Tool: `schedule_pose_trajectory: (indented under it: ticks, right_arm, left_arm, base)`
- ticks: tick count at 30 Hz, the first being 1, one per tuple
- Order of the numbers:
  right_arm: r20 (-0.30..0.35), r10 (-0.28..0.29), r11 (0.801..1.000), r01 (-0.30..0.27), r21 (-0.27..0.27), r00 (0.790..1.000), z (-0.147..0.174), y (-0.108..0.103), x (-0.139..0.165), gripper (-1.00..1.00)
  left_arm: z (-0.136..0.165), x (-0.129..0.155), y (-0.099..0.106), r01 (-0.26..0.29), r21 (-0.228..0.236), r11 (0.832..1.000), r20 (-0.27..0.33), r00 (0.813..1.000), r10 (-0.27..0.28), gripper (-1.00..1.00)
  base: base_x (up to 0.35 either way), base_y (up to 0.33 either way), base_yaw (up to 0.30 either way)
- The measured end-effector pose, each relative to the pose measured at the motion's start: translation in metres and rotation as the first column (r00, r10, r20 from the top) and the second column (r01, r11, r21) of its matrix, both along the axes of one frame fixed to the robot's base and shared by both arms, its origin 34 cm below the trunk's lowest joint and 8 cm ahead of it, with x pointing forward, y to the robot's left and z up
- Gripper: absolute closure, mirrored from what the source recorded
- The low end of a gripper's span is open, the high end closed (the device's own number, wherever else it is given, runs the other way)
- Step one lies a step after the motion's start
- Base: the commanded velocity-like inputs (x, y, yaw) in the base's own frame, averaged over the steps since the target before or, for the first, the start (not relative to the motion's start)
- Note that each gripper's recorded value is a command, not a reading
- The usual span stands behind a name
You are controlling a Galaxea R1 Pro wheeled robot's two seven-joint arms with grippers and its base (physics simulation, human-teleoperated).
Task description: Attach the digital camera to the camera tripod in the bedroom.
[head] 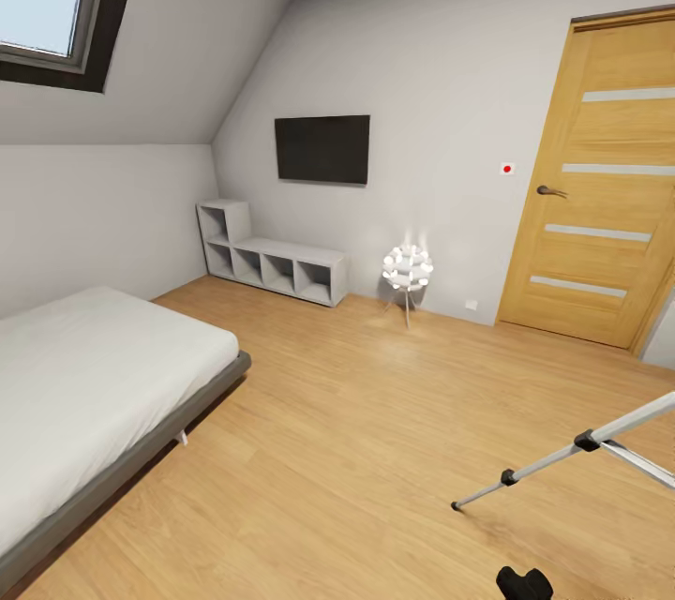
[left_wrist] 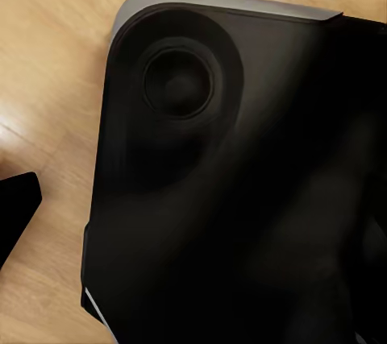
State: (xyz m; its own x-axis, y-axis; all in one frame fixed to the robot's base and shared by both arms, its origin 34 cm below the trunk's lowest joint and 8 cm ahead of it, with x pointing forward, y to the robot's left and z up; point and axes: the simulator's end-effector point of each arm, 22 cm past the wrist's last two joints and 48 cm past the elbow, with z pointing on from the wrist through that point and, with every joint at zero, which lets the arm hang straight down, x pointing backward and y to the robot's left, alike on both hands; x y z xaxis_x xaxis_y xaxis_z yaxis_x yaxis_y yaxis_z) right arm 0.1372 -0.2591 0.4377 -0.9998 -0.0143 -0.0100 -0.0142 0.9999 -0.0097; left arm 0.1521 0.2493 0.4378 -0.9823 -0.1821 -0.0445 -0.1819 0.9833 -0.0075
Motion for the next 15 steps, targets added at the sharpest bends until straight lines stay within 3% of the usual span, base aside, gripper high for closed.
schedule_pose_trajectory:
  ticks: [6, 15]
  right_arm:
    - [0.001, 0.001, 1.000, -0.001, -0.001, 1.000, 0.0001, -0.0005, 0.0001, -1.00]
    - [0.001, 0.000, 1.000, 0.000, 0.000, 1.000, 0.0001, -0.0003, 0.0001, -1.00]
  left_arm:
    - [0.0001, -0.0003, 0.0005, 0.000, 0.001, 1.000, 0.000, 1.000, 0.000, -1.00]
    - [0.0001, -0.0002, 0.0004, 0.000, 0.000, 1.000, 0.001, 1.000, 0.000, -1.00]
  base:
    - [0.202, 0.000, -0.003]
    - [0.306, 0.033, 0.000]
